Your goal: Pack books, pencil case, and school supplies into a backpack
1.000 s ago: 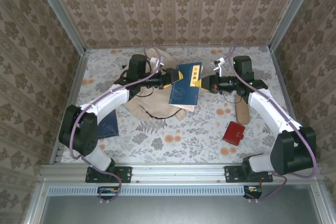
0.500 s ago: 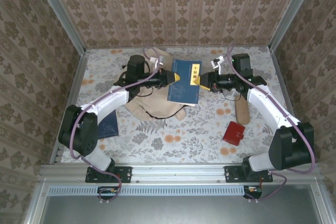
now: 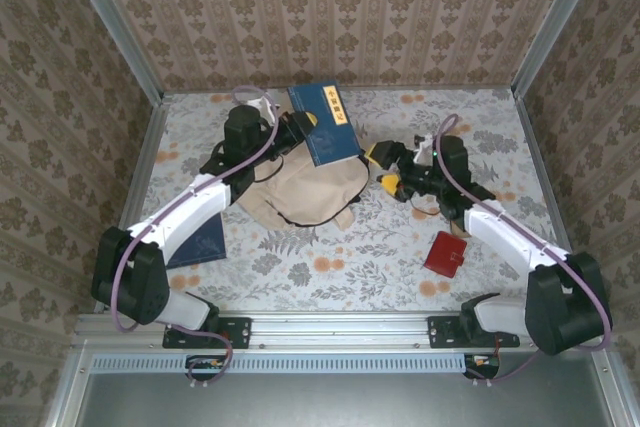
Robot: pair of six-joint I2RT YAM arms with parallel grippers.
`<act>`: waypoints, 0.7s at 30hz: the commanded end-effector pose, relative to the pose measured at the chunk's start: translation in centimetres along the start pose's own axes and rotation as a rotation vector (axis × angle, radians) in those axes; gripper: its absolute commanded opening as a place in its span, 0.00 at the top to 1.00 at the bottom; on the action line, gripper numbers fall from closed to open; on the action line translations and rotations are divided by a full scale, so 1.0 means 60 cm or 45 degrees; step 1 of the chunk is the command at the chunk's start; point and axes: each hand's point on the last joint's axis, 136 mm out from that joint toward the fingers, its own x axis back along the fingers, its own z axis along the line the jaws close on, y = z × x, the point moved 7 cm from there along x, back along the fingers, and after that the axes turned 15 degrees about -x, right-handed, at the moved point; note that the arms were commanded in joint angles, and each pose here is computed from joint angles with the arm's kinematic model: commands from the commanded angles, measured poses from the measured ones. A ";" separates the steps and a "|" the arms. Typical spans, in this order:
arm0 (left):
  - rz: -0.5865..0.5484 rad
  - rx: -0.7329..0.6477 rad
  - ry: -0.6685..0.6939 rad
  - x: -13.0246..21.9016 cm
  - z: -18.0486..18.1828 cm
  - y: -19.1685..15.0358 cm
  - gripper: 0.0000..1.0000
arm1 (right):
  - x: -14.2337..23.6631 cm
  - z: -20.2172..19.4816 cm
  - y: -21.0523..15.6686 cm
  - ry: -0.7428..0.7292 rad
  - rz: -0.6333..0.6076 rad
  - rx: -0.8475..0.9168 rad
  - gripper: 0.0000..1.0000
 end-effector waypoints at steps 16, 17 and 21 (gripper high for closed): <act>-0.314 0.225 0.029 0.018 -0.008 0.034 0.92 | -0.152 0.099 -0.028 0.505 0.061 -0.342 0.10; -0.322 0.242 0.024 0.018 -0.007 0.033 0.92 | -0.153 0.100 -0.026 0.517 0.058 -0.344 0.12; -0.351 0.291 -0.003 0.021 -0.004 0.034 0.92 | -0.157 0.094 -0.018 0.530 0.028 -0.383 0.17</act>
